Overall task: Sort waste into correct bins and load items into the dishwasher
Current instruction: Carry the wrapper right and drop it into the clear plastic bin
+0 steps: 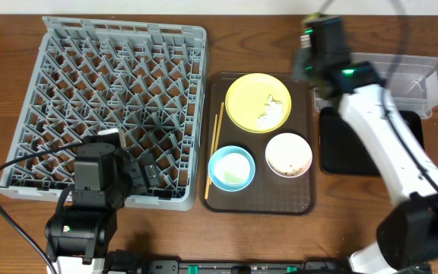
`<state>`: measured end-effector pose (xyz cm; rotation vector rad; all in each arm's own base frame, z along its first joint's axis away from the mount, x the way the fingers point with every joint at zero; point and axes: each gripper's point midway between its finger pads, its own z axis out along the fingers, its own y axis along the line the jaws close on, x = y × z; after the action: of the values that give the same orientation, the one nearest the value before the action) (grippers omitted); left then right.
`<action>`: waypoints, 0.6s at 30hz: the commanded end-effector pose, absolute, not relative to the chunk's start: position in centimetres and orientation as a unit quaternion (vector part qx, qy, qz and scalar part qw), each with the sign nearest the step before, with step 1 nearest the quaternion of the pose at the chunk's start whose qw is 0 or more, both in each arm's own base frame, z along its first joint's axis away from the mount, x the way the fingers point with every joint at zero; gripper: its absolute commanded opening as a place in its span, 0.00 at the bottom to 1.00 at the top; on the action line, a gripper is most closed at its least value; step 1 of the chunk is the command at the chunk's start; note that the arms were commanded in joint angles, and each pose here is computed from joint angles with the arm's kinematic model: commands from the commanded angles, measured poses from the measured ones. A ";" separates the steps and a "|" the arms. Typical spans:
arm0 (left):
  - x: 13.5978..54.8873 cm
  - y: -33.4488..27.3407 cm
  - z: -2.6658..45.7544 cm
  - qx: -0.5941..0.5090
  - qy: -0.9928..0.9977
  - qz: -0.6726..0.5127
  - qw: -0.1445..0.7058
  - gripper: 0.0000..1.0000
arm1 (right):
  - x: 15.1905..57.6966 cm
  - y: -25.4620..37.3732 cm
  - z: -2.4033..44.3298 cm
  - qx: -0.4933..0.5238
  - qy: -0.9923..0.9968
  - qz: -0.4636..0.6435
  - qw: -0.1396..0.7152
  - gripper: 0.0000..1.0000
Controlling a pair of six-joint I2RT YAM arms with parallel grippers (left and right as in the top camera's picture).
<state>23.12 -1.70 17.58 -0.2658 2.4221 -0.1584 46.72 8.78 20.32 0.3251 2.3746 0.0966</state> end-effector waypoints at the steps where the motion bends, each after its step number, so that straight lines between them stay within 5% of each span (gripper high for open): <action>1: 23.4 -1.8 18.5 -0.094 0.929 -0.061 0.354 0.99 | 46.2 1.7 18.8 0.314 0.887 0.014 0.338 0.01; 9: 23.4 -1.8 18.5 -0.094 0.929 -0.061 0.354 0.99 | 46.1 -3.3 15.8 0.395 0.871 0.030 0.291 0.06; 14: 23.4 -1.8 18.5 -0.094 0.928 -0.061 0.354 0.99 | 46.1 -4.0 15.6 0.401 0.869 0.027 0.290 0.52; 18: 23.4 -1.8 18.5 -0.094 0.929 -0.061 0.354 0.99 | 46.1 -4.0 15.6 0.386 0.875 0.022 0.290 0.70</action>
<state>23.12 -1.70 17.58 -0.2658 2.4221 -0.1584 46.20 -3.44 16.05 1.0340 2.3232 0.0789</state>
